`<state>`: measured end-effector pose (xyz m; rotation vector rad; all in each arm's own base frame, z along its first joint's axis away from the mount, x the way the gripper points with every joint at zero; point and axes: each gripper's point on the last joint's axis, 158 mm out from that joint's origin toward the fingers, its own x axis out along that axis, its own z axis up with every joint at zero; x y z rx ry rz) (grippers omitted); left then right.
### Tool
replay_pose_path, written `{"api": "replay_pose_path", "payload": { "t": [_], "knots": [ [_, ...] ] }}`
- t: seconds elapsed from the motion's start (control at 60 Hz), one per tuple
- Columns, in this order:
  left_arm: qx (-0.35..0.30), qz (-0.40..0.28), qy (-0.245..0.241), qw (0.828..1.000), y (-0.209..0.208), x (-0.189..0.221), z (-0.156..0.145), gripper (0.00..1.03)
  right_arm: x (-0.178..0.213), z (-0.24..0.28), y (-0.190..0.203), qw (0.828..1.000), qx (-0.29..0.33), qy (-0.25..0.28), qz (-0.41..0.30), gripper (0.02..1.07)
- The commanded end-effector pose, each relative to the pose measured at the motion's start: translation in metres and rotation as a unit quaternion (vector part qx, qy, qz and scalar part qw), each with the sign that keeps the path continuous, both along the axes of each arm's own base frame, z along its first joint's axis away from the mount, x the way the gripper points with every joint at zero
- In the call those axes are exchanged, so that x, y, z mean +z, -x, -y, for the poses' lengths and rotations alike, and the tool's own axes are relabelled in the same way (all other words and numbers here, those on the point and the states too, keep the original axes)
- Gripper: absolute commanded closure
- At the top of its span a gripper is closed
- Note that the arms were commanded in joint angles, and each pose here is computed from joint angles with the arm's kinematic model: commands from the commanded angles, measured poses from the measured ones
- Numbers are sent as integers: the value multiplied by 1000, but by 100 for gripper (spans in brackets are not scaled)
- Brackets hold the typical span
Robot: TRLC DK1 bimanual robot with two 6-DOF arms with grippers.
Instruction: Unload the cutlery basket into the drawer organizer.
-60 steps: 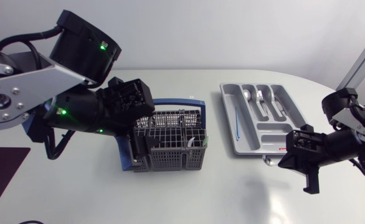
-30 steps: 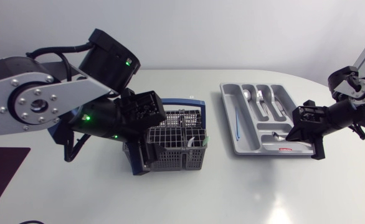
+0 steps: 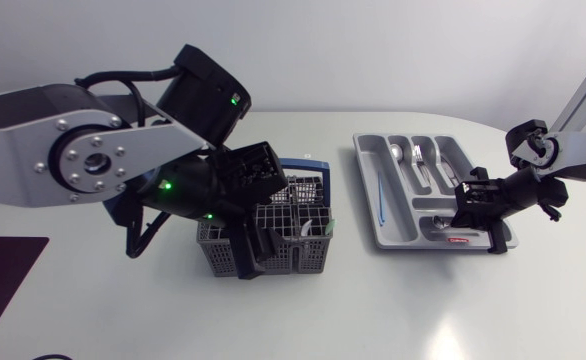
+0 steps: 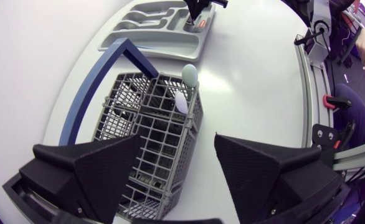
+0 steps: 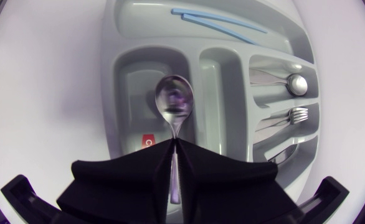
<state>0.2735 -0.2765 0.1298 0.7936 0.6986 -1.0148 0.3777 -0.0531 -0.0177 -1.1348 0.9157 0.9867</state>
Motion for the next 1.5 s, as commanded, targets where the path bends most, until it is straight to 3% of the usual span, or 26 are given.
{"api": "replay_pose_path", "payload": {
  "t": [0.0,0.033,0.067,0.167,0.3,0.7,0.933,1.317,1.483],
  "knots": [
    [8,-13,7,1000,-2,-2,11,21,-16,3,5,1000,8,7,-7,65],
    [8,-15,7,1000,-2,-4,13,21,-14,4,3,1000,4,6,-3,45],
    [9,-17,10,1000,-1,-5,16,21,-12,5,1,1000,-7,4,-1,32],
    [19,-23,23,999,1,1,23,21,2,7,-1,1000,-27,-1,14,18],
    [41,-30,41,998,0,10,30,21,31,2,1,997,-50,-18,47,8],
    [118,19,22,993,-6,0,43,22,88,-42,35,981,-106,-104,121,7],
    [157,56,16,986,-20,-8,46,35,88,-65,64,977,-102,-126,139,7],
    [169,56,-11,984,-25,-33,49,36,77,-71,84,976,-106,-141,128,7],
    [177,66,-15,982,-28,-33,48,49,81,-75,91,975,-101,-146,137,7]
  ]
}}
